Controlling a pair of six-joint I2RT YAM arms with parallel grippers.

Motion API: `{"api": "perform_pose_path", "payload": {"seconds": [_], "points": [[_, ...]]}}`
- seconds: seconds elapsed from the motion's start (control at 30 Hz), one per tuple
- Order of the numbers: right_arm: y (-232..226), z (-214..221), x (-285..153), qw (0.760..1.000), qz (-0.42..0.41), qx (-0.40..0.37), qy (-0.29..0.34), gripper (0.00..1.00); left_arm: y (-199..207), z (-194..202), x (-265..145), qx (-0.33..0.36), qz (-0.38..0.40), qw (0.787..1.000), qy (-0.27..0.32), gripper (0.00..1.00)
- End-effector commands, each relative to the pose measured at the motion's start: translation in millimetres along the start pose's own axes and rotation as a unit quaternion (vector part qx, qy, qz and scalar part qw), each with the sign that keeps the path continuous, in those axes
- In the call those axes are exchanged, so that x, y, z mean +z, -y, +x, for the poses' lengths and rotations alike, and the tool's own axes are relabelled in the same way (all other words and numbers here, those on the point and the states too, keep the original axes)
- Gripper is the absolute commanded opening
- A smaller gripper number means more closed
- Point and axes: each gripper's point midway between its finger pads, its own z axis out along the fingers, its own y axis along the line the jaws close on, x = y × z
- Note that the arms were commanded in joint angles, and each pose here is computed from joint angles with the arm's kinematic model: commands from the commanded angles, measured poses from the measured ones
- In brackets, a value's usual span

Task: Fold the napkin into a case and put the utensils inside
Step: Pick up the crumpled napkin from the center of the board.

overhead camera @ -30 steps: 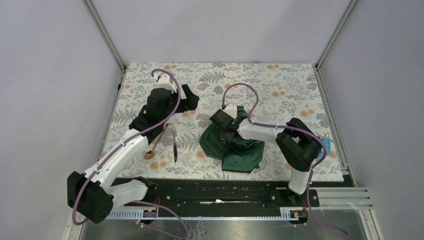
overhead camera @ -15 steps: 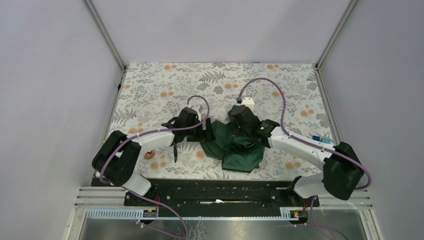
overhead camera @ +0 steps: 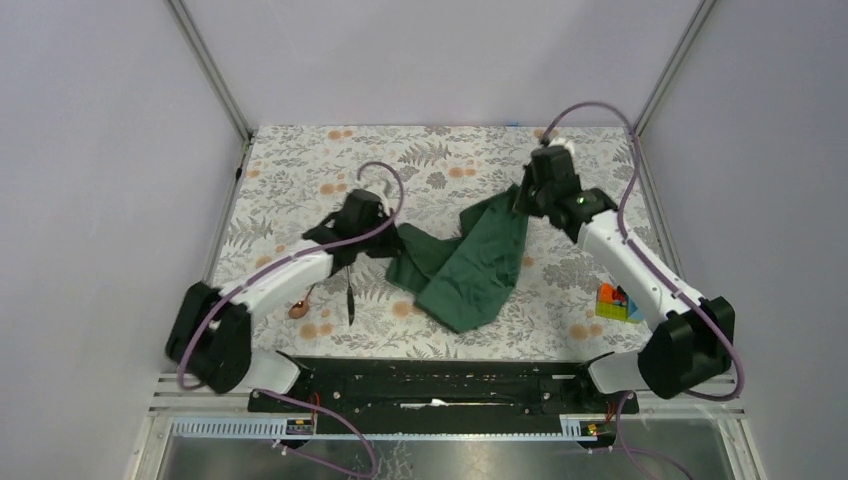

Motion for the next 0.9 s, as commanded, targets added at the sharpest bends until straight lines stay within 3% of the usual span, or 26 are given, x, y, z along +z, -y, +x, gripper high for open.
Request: {"api": "perform_pose_path", "payload": {"seconds": [0.0,0.1,0.33,0.5,0.7,0.8,0.87], "points": [[61.3,-41.1,1.4,0.995,0.092,-0.004,-0.022,0.0,1.5,-57.9,-67.9,0.009,-0.006,0.995,0.101,0.0],[79.7,-63.3,-5.5,0.992,0.128,-0.013,-0.016,0.0,16.0,-63.1,-106.6,0.026,0.025,0.991,0.126,0.0],[74.3,-124.2,-55.5,0.99,0.112,-0.018,0.082,0.0,45.1,-106.6,-201.5,0.074,0.032,0.977,0.197,0.0],[69.6,-163.8,-77.8,0.985,0.107,-0.027,0.129,0.0,68.6,-130.0,-256.8,0.072,0.065,0.961,0.259,0.0],[51.0,-161.5,-29.8,0.994,0.067,-0.081,0.027,0.04,83.4,-113.9,-237.1,0.016,0.115,0.972,0.206,0.0],[51.1,-162.0,17.5,0.991,0.062,-0.118,-0.014,0.04,85.0,-99.6,-213.2,-0.032,0.142,0.973,0.18,0.0],[56.6,-159.8,65.6,0.99,0.059,-0.121,-0.04,0.15,77.6,-86.3,-186.7,-0.084,0.151,0.971,0.167,0.0]]}}
